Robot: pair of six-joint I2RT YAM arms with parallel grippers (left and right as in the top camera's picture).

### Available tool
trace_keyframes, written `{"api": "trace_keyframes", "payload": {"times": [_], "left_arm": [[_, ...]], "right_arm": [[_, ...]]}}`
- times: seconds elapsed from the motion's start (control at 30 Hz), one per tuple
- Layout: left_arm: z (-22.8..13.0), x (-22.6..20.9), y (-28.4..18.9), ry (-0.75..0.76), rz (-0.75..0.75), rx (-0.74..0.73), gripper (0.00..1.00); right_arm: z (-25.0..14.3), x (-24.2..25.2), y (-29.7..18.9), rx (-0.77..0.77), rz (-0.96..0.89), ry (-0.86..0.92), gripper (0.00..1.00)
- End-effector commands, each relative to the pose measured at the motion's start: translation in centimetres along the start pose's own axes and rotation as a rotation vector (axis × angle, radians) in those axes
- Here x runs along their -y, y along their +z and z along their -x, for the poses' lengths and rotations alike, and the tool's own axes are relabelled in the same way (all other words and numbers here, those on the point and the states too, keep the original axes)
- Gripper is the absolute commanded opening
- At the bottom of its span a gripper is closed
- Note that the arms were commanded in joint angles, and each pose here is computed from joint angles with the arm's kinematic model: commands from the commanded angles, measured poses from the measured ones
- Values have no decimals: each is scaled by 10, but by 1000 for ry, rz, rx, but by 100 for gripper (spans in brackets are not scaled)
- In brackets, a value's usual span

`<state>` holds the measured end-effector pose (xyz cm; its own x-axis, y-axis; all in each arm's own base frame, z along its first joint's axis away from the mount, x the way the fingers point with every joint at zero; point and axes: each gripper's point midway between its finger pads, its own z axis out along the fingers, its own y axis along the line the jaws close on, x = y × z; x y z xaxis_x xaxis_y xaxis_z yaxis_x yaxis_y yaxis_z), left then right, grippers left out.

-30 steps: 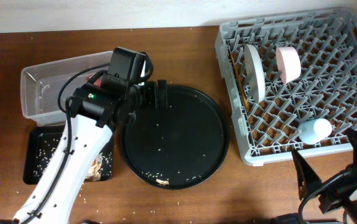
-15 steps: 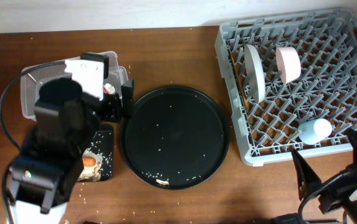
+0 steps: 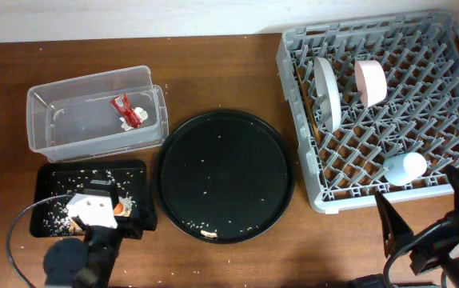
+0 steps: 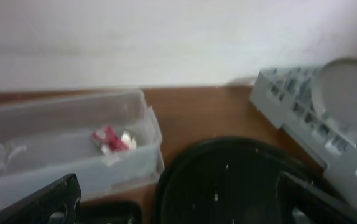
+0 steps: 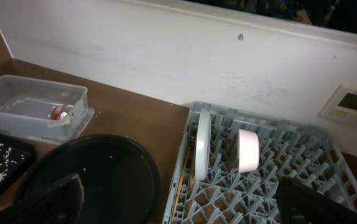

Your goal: Sort waste into correct bins and load items into the dishwasher rack

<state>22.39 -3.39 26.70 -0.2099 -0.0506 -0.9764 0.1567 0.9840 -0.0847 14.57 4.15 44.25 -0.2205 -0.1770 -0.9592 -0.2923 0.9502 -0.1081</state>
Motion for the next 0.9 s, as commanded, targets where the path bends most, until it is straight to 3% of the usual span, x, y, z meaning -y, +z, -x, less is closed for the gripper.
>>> {"api": "trace_keyframes", "payload": {"times": [0.0, 0.1, 0.33, 0.47, 0.57, 0.87], "left_arm": [[-14, 1, -2, 22, -18, 69, 99], [-43, 0, 3, 24, -26, 90, 99], [-67, -5, 10, 22, -11, 66, 99], [-110, -10, 36, 19, -12, 41, 99], [-102, -9, 39, 27, -16, 110, 99], [-102, -9, 39, 26, -16, 109, 99]], "right_arm": [[1, 0, -1, 6, 2, -8, 98], [1, 0, -1, 6, 2, -8, 98], [1, 0, -1, 6, 2, -8, 98], [1, 0, -1, 5, 2, -8, 98], [1, 0, -1, 5, 2, -8, 98], [1, 0, -1, 5, 2, -8, 98]]}}
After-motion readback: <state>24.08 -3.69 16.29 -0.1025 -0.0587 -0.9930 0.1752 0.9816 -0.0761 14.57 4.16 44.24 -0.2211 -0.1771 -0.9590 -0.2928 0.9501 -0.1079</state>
